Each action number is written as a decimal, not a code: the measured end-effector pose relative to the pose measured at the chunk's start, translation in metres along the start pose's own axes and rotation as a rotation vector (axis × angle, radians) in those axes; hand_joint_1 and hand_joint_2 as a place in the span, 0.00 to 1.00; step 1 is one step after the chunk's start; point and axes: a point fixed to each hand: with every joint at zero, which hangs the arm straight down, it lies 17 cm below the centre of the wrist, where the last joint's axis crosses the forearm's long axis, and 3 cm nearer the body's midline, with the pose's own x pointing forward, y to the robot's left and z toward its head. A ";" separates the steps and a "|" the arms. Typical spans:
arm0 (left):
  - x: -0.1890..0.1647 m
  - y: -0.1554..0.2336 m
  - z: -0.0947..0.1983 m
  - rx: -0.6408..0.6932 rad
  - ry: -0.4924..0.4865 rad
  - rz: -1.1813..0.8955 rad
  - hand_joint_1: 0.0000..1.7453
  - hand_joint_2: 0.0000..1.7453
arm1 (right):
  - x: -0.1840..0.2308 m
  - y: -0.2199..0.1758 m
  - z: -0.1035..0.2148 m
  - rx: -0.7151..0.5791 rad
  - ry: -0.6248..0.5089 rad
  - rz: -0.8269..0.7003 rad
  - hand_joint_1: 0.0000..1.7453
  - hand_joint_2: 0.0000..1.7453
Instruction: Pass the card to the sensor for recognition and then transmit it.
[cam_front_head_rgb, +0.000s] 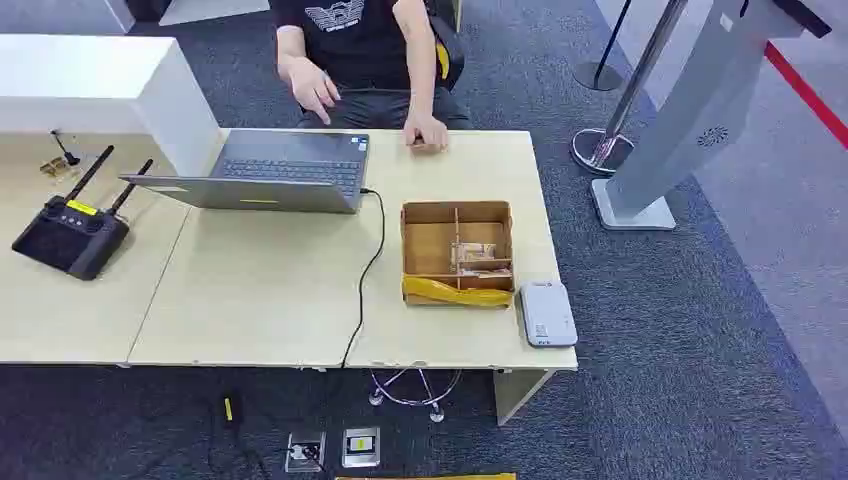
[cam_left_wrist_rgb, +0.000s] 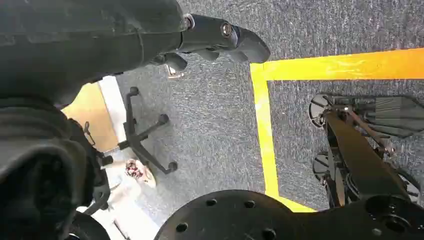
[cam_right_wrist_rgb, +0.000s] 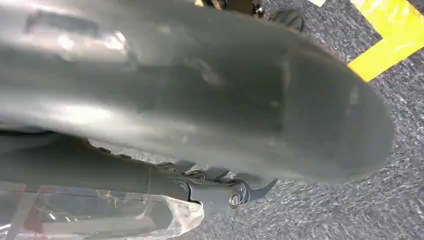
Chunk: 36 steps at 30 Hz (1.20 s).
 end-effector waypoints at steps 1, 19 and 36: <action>0.000 0.000 0.000 0.000 0.000 0.000 0.00 0.00 | 0.000 0.001 0.000 0.002 0.000 0.001 0.00 0.00; -0.002 0.000 0.000 0.000 0.011 -0.005 0.00 0.00 | 0.000 0.002 0.001 0.014 -0.003 0.015 0.00 0.00; 0.000 0.000 0.000 0.001 0.006 0.007 0.00 0.00 | 0.003 -0.001 0.000 0.009 -0.020 0.011 0.00 0.00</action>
